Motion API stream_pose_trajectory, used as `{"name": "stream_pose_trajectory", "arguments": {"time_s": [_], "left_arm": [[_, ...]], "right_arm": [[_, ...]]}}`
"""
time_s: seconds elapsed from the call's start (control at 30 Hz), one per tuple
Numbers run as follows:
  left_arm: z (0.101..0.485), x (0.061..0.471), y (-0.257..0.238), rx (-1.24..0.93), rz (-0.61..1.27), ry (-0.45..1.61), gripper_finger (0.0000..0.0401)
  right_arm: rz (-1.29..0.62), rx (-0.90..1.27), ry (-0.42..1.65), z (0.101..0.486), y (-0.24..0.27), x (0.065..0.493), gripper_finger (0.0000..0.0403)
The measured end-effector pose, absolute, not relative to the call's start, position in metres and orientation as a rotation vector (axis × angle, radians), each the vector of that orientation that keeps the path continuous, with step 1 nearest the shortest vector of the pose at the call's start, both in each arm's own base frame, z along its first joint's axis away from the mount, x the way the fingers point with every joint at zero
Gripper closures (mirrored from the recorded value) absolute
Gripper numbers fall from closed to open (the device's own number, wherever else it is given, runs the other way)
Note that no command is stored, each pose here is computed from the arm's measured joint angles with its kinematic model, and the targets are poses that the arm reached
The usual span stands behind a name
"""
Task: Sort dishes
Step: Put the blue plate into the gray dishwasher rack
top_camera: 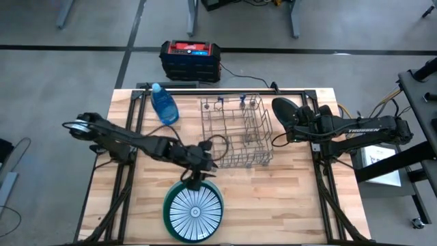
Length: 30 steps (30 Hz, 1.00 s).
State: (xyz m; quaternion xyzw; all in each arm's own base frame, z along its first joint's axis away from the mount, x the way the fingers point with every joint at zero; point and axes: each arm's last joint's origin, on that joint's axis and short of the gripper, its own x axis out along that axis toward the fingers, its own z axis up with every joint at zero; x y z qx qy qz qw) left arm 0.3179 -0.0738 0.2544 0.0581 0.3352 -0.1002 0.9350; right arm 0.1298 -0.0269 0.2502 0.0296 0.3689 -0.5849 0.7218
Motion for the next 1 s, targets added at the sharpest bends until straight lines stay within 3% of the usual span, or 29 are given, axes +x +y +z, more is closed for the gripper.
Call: {"name": "stream_pose_trajectory", "arguments": {"time_s": [0.43,1.0], "left_arm": [[0.221,0.332,-0.072,0.045,-0.104,0.803,0.0246],[0.213,0.325,-0.055,0.078,0.078,0.912,0.0246]], "right_arm": [[-1.291,0.066,0.817,0.25,-0.027,0.13,0.0387],[-1.289,0.065,0.818,0.25,-0.027,0.13,0.0387]]}}
